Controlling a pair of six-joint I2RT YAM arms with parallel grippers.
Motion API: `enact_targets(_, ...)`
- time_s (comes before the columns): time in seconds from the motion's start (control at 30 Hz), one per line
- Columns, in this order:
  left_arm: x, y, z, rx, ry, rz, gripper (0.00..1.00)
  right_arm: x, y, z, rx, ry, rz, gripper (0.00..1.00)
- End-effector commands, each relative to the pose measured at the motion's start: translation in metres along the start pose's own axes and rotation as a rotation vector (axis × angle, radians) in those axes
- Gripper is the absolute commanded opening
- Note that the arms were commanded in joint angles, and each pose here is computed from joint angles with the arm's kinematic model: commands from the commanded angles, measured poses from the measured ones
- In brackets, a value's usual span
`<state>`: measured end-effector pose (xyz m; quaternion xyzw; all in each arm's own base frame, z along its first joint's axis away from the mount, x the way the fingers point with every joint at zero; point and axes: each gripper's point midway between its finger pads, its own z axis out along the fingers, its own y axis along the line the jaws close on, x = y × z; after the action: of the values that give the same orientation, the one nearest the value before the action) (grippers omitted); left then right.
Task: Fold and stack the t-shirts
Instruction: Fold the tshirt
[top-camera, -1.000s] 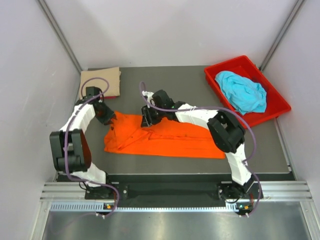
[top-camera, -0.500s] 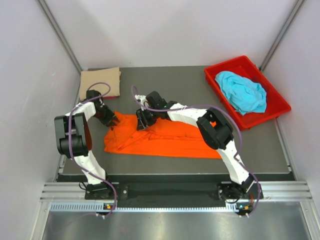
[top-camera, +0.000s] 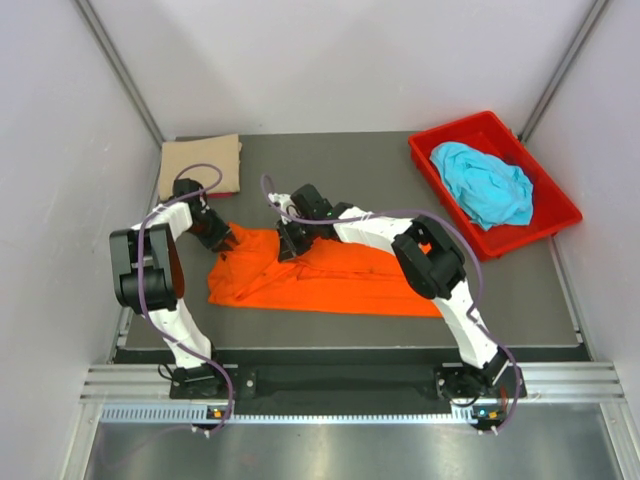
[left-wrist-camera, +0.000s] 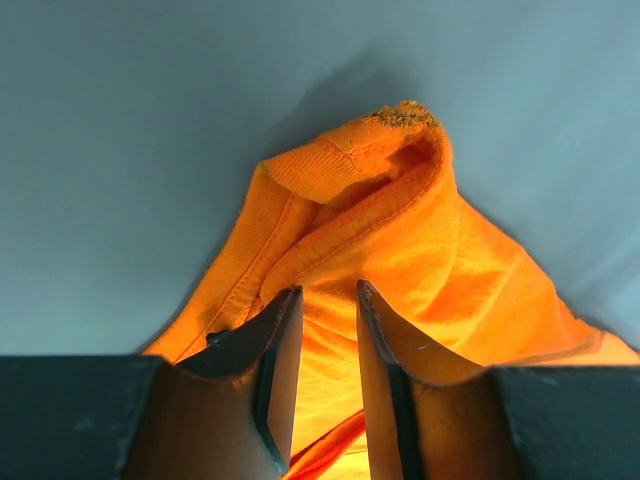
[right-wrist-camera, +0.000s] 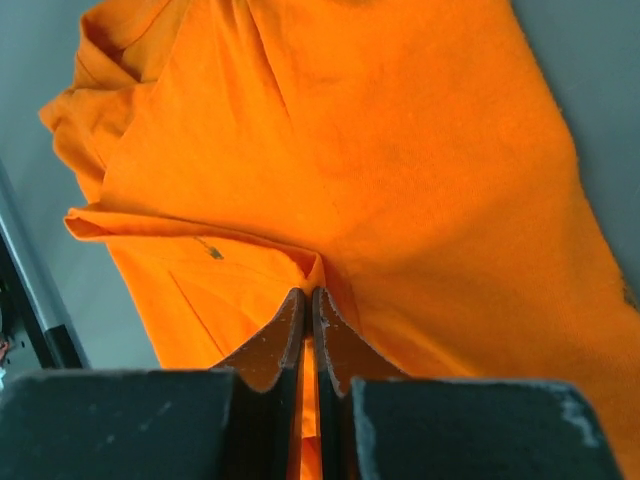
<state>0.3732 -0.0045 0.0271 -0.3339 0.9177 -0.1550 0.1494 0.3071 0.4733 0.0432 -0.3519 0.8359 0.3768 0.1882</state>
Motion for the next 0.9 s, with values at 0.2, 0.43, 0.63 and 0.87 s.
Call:
enact_targets(0.2, -0.007, 0.025, 0.006, -0.127, -0.016, 0.021, 0.34, 0.003, 0.04, -0.04, -0.057, -0.07, -0.111, 0.0)
enact_targets(0.43, -0.01, 0.028, 0.003, -0.15, -0.034, 0.021, 0.35, 0.058, 0.051, -0.055, -0.145, -0.015, -0.128, 0.15)
enact_targets(0.63, -0.013, 0.021, -0.009, -0.134, -0.038, 0.037, 0.35, 0.052, 0.082, -0.077, -0.248, -0.061, -0.198, 0.3)
enact_targets(0.87, -0.018, 0.008, -0.045, -0.097, -0.1, 0.067, 0.37, 0.012, 0.056, -0.068, -0.044, -0.13, -0.1, 0.28)
